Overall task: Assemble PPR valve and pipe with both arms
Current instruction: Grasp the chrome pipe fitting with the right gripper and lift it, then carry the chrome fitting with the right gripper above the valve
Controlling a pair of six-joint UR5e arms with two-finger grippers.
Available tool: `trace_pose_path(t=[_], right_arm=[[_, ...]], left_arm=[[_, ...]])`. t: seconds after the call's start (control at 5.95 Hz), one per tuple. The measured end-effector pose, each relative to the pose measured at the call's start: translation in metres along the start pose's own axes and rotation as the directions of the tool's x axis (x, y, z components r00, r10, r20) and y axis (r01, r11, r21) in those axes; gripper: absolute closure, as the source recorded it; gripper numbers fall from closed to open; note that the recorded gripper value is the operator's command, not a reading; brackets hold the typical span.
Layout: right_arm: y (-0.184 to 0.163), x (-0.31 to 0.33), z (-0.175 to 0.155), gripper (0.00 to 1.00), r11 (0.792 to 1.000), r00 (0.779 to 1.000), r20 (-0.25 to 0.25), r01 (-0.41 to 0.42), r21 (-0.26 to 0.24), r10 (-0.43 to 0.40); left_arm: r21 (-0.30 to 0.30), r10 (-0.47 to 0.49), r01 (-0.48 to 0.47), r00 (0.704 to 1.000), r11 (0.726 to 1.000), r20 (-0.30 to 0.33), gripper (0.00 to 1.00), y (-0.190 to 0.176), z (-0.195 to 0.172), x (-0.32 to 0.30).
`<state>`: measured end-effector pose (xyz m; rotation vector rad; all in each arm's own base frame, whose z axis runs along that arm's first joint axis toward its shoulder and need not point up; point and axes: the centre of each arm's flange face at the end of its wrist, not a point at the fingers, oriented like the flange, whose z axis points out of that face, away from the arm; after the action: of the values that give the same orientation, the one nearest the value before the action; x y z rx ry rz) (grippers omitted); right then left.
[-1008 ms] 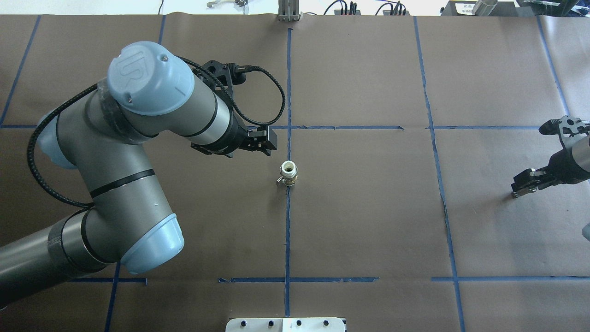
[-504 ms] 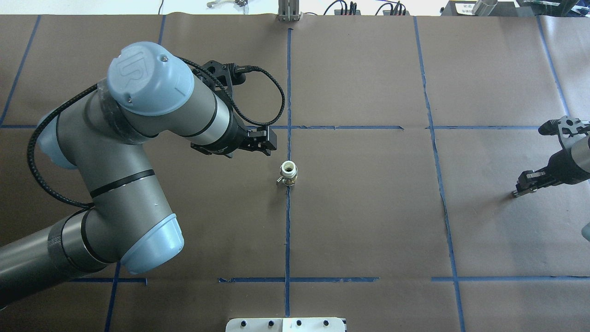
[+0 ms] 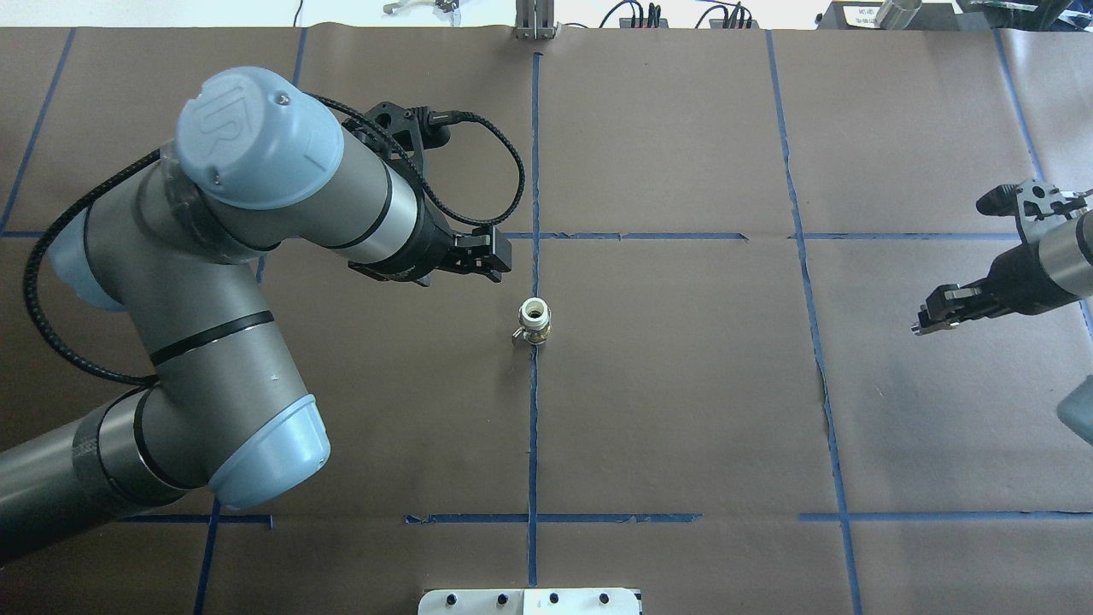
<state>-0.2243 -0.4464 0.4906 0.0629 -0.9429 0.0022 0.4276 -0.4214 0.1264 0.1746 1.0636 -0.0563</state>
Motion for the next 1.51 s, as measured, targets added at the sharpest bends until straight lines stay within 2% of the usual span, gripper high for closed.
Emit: trace_pose_path(t=[0.17,0.34,0.5,0.84,1.18,1.51], right_arm=[[-0.024,-0.068,-0.012,1.00,0.995,0.994,0.060,-0.096,0.019,0.095],[-0.041,-0.144,-0.016,1.00,0.985,0.980,0.098,-0.172,0.009,0.171],[-0.047,-0.227,-0.015,1.00,0.972,0.967,0.104,-0.233,0.000,0.232],[-0.041,-0.364,-0.007,1.00,0.943,0.938,0.108,-0.332,0.017,0.329],[-0.028,-0.426,0.008,1.00,0.926,0.921,0.118,-0.376,0.028,0.371],[-0.015,-0.440,0.025,1.00,0.924,0.921,0.103,-0.381,0.026,0.377]], left_arm=[[0.002,0.001,-0.001,1.000,1.000,0.001,0.16,0.006,-0.006,-0.015],[0.000,0.000,0.000,1.000,1.000,0.012,0.16,0.011,-0.006,-0.029],[-0.007,-0.004,0.004,0.999,1.000,0.031,0.16,0.015,-0.003,-0.047],[-0.016,-0.011,0.012,0.998,1.000,0.058,0.16,0.023,0.001,-0.072],[-0.022,-0.017,0.018,0.997,1.000,0.076,0.16,0.025,0.006,-0.083],[-0.024,-0.020,0.022,0.997,0.999,0.080,0.16,0.026,0.007,-0.085]])
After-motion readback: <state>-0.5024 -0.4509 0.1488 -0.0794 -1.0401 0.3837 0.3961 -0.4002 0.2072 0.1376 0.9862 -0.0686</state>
